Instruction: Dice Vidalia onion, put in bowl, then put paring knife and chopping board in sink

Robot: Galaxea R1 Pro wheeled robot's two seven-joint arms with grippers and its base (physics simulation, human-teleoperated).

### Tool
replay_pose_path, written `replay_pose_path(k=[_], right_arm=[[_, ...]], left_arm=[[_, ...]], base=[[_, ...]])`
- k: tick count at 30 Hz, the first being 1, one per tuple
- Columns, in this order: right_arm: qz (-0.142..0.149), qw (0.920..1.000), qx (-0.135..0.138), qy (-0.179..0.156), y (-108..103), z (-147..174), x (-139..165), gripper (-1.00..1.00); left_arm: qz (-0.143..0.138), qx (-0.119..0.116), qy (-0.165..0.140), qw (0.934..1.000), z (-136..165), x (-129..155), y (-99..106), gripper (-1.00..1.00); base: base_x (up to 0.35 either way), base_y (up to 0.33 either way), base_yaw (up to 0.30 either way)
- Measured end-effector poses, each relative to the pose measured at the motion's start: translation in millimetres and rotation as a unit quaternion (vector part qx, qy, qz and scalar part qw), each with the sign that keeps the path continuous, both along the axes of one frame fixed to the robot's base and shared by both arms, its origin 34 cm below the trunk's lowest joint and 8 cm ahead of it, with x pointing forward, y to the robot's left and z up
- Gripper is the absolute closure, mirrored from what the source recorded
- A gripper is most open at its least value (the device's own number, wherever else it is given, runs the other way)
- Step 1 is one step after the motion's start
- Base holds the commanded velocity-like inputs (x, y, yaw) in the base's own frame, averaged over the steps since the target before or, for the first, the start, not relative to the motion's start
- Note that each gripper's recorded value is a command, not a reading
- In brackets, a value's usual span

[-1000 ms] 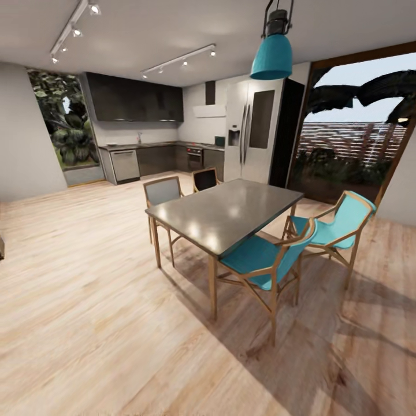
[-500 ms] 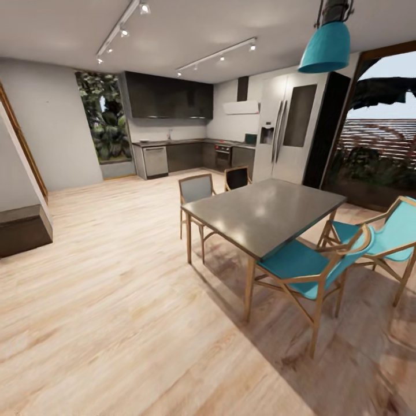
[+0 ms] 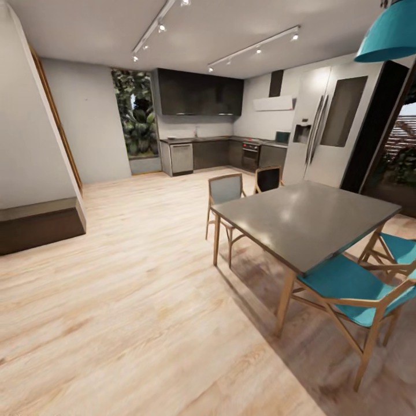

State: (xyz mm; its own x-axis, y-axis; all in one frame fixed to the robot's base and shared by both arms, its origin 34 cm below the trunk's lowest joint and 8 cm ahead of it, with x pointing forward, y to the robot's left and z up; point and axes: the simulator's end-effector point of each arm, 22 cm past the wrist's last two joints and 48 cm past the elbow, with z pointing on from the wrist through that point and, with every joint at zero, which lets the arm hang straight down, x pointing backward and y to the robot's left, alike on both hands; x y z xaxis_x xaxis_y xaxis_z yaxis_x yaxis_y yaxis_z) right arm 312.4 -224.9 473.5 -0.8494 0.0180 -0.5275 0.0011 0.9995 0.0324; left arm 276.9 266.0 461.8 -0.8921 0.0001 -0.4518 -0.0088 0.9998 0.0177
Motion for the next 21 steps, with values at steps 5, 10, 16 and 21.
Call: replay_pose_path(k=[5, 10, 16, 21], right_arm=[[0.0, 1.0, 0.0, 0.002, -0.1, -0.8, -1.6, -1.0], [0.0, 1.0, 0.0, 0.004, 0.3, -1.5, -3.1, -1.0], [0.0, 1.0, 0.0, 0.008, 0.3, -2.6, -5.4, -1.0], [0.0, 1.0, 0.0, 0.01, 0.3, -3.4, -7.1, -1.0]], left_arm=[[0.0, 0.0, 0.002, 1.0, -0.6, -1.5, 0.0, -1.0], [0.0, 0.0, 0.004, 1.0, -1.2, -2.9, 0.0, -1.0], [0.0, 0.001, 0.007, 1.0, -1.9, -5.0, 0.8, -1.0], [0.0, 0.001, 0.009, 1.0, -2.5, -6.7, 1.1, -1.0]], base=[[0.237, 0.151, 0.25], [0.239, 0.15, 0.25], [0.239, 0.15, 0.249], [0.239, 0.15, 0.249]])
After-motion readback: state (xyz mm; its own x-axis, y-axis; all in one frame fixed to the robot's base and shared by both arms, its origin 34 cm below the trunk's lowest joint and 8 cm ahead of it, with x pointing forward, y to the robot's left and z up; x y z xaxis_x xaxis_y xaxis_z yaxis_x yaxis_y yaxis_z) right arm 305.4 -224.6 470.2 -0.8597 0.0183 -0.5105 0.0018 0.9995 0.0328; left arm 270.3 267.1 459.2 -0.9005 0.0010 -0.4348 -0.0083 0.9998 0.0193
